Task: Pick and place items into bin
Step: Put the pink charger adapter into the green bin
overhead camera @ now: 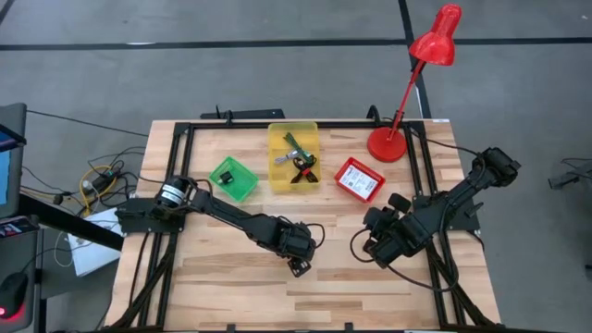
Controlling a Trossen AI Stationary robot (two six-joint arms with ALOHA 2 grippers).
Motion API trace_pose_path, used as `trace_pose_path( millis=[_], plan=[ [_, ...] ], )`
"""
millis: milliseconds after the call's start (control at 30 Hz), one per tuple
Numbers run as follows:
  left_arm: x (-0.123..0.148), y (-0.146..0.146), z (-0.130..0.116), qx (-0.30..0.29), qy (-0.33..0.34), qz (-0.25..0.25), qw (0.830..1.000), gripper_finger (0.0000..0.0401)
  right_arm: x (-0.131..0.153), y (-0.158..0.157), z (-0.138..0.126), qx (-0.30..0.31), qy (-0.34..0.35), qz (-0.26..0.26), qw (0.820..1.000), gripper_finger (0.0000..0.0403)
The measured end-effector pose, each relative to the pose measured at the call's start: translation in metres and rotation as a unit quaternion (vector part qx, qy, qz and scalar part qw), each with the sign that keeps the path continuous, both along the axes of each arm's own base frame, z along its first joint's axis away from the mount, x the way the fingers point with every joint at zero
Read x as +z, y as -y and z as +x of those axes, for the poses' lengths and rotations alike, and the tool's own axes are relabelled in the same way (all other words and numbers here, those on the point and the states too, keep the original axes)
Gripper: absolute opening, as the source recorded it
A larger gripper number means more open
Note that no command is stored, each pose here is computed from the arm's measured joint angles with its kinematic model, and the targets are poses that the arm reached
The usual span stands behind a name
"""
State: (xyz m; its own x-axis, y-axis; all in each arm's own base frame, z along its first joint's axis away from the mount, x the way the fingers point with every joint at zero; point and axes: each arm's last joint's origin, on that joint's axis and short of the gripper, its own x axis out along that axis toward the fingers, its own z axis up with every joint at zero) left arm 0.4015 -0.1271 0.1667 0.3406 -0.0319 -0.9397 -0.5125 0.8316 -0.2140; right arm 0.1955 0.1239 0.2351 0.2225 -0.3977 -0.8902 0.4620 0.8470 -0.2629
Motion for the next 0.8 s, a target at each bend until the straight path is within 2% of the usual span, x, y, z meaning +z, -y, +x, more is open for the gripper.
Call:
trace_pose_path(
  millis=[467,800],
  plan=[
    [-0.002,-0.004,-0.006,-0.007,-0.028,0.047,0.998,0.0231,0.000,0.000,0.000,0.000,0.001,0.000,1.000,0.0121],
    [-0.011,-0.010,-0.013,-0.040,-0.055,0.078,0.995,0.0231,0.000,0.000,0.001,0.000,0.004,0.002,1.000,0.0121]
  ],
)
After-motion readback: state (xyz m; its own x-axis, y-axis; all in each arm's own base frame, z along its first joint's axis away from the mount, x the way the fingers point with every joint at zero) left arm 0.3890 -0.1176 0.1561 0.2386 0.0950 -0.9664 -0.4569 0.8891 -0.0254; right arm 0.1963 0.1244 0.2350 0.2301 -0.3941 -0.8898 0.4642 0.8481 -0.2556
